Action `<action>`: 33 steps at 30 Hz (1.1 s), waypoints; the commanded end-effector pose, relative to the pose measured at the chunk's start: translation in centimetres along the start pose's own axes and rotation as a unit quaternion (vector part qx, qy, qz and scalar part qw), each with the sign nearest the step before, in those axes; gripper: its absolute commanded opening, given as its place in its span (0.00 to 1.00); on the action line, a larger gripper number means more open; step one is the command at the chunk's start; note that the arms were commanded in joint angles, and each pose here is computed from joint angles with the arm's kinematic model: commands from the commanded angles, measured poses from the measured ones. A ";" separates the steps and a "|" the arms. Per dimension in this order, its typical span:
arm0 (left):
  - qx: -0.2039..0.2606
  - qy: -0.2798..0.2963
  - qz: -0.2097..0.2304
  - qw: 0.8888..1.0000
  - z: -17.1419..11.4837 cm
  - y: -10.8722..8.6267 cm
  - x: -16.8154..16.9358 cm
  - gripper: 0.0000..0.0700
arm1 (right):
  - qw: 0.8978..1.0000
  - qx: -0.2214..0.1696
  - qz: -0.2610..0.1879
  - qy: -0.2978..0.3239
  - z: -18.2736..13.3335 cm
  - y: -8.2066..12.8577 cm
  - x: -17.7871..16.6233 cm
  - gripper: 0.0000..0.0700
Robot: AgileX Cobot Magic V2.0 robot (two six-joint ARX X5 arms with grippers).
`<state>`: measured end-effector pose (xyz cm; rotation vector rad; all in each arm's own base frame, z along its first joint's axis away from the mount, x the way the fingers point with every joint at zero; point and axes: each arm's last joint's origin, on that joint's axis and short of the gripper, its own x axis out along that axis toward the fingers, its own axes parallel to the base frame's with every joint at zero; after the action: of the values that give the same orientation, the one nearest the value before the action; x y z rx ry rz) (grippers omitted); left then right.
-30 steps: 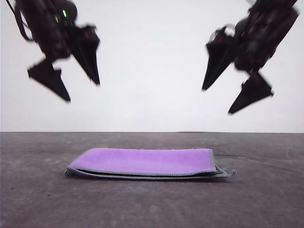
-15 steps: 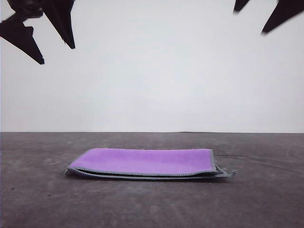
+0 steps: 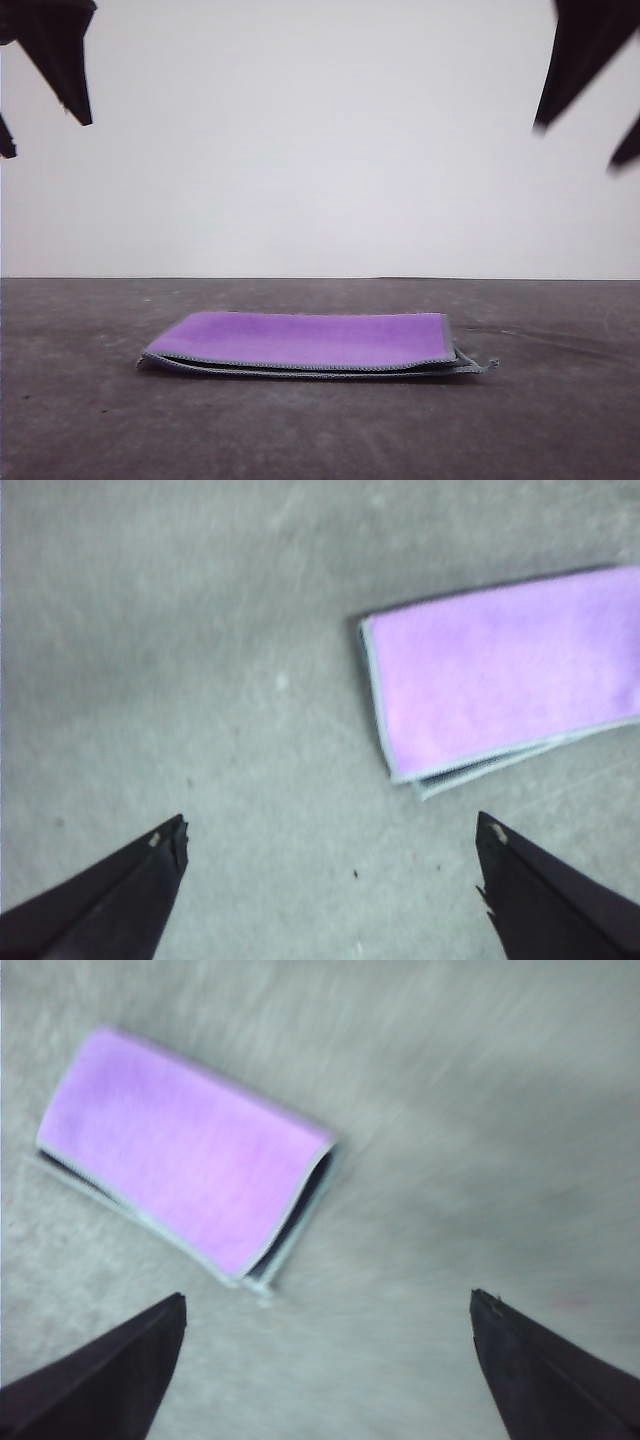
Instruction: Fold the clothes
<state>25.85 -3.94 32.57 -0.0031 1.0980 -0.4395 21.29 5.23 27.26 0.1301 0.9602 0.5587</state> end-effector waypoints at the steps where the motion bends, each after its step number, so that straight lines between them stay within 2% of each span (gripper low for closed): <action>1: -0.005 -0.011 -0.003 1.000 0.0 -0.1 -0.1 0.80 | 0.999 0.037 0.022 -0.019 -0.3 -0.5 1.6 0.82; 7: -0.007 -0.013 -0.003 1.000 -0.4 0.0 0.2 0.80 | 0.993 0.091 0.075 0.002 -2.6 -2.4 6.3 0.82; 18: -0.007 -0.024 -0.002 1.000 -0.2 0.0 0.1 0.80 | 0.979 0.149 0.133 0.035 -2.7 -3.7 11.6 0.82; 31: -0.006 -0.027 -0.002 1.000 -0.1 0.0 0.1 0.80 | 0.974 0.154 0.162 0.036 -2.6 -1.9 15.4 0.78; 33: -0.006 -0.027 -0.002 1.000 -0.1 0.0 0.1 0.80 | 0.973 0.156 0.166 0.035 -2.6 -1.7 15.8 0.75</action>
<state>25.45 -3.91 32.30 -0.0247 1.0558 -0.4325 26.70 11.12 14.12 0.5351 1.0605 0.7447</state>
